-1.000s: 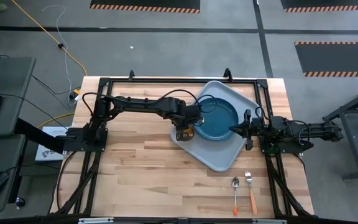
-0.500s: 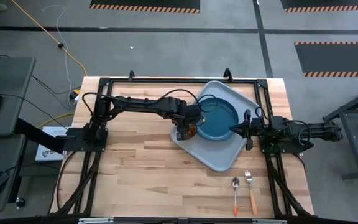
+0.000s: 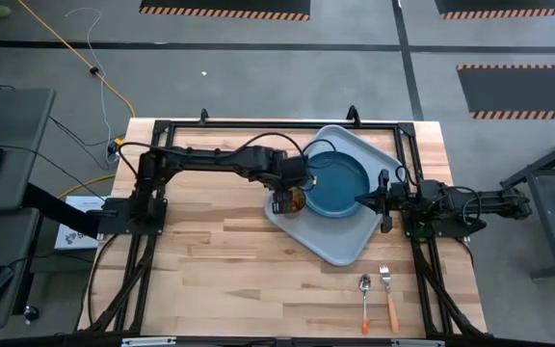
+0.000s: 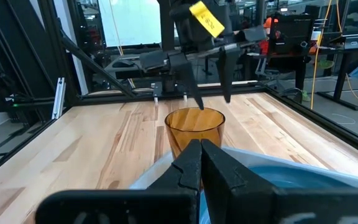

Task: Pick and place plate/cup/fork/spoon on tray
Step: Put the orange fork on the blue tray to the right of the blue plate

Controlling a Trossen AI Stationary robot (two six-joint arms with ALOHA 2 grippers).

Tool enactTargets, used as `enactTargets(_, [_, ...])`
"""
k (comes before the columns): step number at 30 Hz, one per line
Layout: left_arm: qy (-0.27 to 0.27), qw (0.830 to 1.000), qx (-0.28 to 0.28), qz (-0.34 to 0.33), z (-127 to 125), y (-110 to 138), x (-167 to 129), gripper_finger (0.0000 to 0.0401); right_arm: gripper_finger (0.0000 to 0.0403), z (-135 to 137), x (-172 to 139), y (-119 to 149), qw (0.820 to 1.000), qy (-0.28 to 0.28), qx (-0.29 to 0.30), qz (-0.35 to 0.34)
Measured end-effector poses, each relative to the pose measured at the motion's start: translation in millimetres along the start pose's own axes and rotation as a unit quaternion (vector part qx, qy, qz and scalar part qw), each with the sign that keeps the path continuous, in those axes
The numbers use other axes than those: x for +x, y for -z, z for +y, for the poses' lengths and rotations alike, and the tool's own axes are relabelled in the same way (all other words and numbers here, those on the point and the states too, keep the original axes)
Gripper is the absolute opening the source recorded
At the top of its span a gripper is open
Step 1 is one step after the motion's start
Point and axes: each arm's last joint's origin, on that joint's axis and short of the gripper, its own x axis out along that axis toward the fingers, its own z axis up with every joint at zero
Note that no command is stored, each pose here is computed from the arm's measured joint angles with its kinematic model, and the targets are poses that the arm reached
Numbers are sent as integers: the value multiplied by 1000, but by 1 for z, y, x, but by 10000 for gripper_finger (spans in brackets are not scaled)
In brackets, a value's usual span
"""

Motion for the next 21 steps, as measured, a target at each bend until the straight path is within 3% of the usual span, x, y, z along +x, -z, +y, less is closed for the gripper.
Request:
enactTargets(5, [-23, 999, 0, -33, 7, 1, -29, 184, 0, 0, 0, 0, 1000, 0, 0, 0])
enactTargets(11, [-8, 986, -51, -157, 18, 5, -87, 184, 0, 0, 0, 0, 1000, 0, 0, 0])
enactTargets(16, [36, 950, -62, -304, 15, 27, -107, 176, 0, 0, 0, 0, 1000, 0, 0, -1])
enactTargets(21, [46, 908, -68, -411, 2, 70, -91, 169, 0, 0, 0, 0, 1000, 0, 0, 1])
